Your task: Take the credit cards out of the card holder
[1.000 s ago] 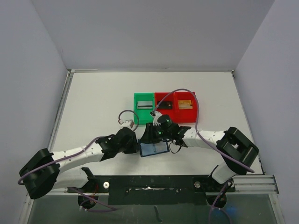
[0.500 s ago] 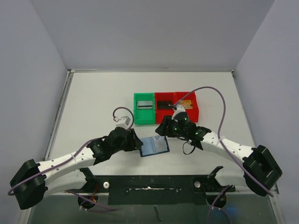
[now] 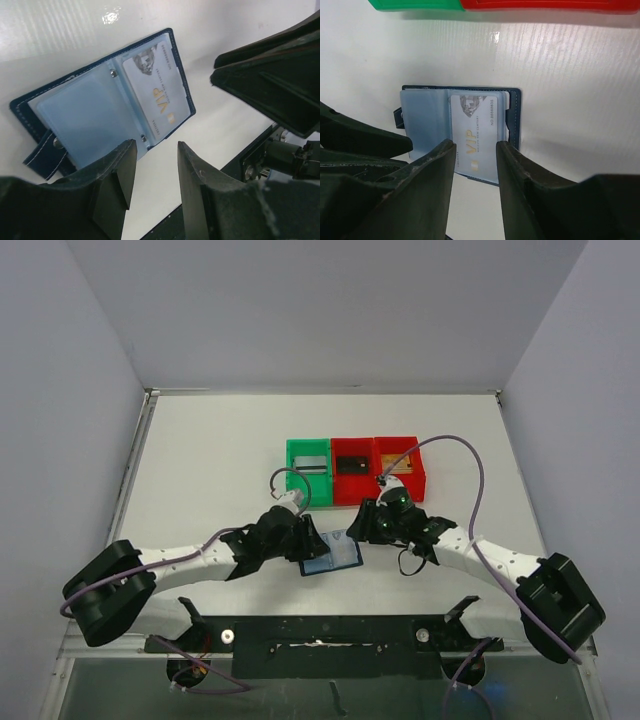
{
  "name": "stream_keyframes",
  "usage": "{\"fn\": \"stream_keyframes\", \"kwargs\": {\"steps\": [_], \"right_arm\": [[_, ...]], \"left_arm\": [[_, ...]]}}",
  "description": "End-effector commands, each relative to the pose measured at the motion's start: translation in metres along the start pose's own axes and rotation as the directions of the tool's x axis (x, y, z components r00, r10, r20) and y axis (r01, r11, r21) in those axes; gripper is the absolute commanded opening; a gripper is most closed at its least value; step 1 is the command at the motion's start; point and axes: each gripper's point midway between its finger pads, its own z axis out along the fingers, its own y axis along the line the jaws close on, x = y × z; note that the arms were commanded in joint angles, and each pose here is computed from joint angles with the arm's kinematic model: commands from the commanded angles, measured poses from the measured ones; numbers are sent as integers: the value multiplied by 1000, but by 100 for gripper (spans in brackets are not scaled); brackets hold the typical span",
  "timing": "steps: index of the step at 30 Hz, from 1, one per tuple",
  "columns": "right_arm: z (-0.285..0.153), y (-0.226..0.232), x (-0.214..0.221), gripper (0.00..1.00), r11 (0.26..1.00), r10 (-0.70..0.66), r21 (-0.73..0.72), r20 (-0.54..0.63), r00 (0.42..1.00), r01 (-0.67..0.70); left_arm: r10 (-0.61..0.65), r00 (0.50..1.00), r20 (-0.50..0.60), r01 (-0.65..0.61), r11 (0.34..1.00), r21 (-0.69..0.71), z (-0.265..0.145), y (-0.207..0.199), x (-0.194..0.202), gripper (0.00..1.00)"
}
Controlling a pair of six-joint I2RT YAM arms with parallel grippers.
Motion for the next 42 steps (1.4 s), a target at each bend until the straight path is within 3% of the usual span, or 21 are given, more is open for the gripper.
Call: {"fn": "stream_keyframes", "kwargs": {"steps": [1, 16, 21, 38, 42], "right_arm": [[7, 16, 1, 38, 995, -29, -101, -19, 999, 27], [31, -11, 40, 27, 999, -2, -40, -140, 990, -3], [31, -15, 49, 23, 999, 8, -37, -152, 988, -14], [32, -9, 50, 21, 998, 8, -53, -157, 988, -16], [30, -6, 49, 21, 998, -2, -65, -158, 987, -8]], "left_arm": [[-35, 997, 61, 24, 985, 171, 5, -50, -24, 37], [-92, 995, 35, 85, 984, 155, 25, -31, -9, 37], [-103, 994, 19, 99, 984, 146, 31, -24, -2, 33], [-135, 989, 54, 131, 989, 75, 31, 1, 2, 31], [-152, 988, 32, 148, 983, 107, 37, -2, 7, 23]]}}
